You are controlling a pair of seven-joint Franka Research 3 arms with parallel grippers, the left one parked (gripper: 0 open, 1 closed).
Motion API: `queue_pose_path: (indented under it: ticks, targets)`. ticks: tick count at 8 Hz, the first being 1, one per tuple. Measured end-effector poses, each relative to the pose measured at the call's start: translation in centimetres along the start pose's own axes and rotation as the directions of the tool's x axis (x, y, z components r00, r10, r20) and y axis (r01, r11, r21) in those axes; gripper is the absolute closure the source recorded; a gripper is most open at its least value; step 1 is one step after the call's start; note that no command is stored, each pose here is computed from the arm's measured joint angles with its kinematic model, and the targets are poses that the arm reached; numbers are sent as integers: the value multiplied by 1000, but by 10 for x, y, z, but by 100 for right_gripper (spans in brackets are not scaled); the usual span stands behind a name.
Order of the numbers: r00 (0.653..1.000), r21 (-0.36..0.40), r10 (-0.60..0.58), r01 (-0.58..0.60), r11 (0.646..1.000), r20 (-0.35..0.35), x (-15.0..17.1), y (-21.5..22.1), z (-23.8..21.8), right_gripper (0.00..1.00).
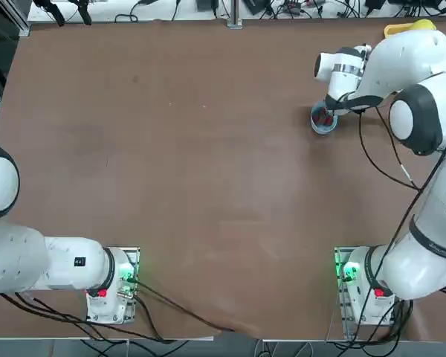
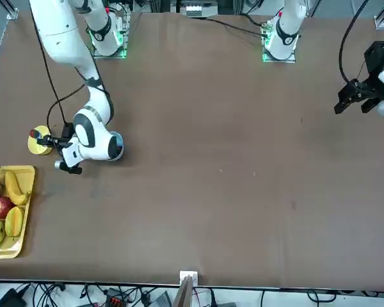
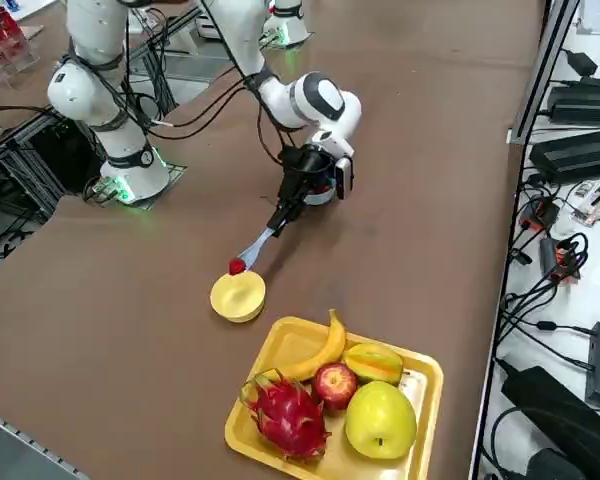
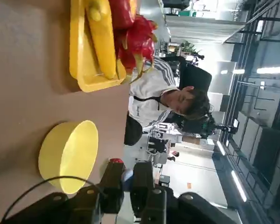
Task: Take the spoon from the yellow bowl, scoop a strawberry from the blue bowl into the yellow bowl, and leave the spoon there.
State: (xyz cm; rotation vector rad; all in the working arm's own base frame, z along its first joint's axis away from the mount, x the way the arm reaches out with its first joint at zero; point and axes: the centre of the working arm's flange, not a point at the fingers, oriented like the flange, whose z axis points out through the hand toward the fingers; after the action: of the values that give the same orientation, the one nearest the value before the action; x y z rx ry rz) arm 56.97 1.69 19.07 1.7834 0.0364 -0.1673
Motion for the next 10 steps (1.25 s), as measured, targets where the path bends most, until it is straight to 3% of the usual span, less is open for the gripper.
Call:
queue_pose_path:
  ticks: [4,10]
  targets:
    - [991,12,-136,136,991,-11,0,-5,0,88]
    - [915,6,-404,404,915,-17,4,-25,1,88]
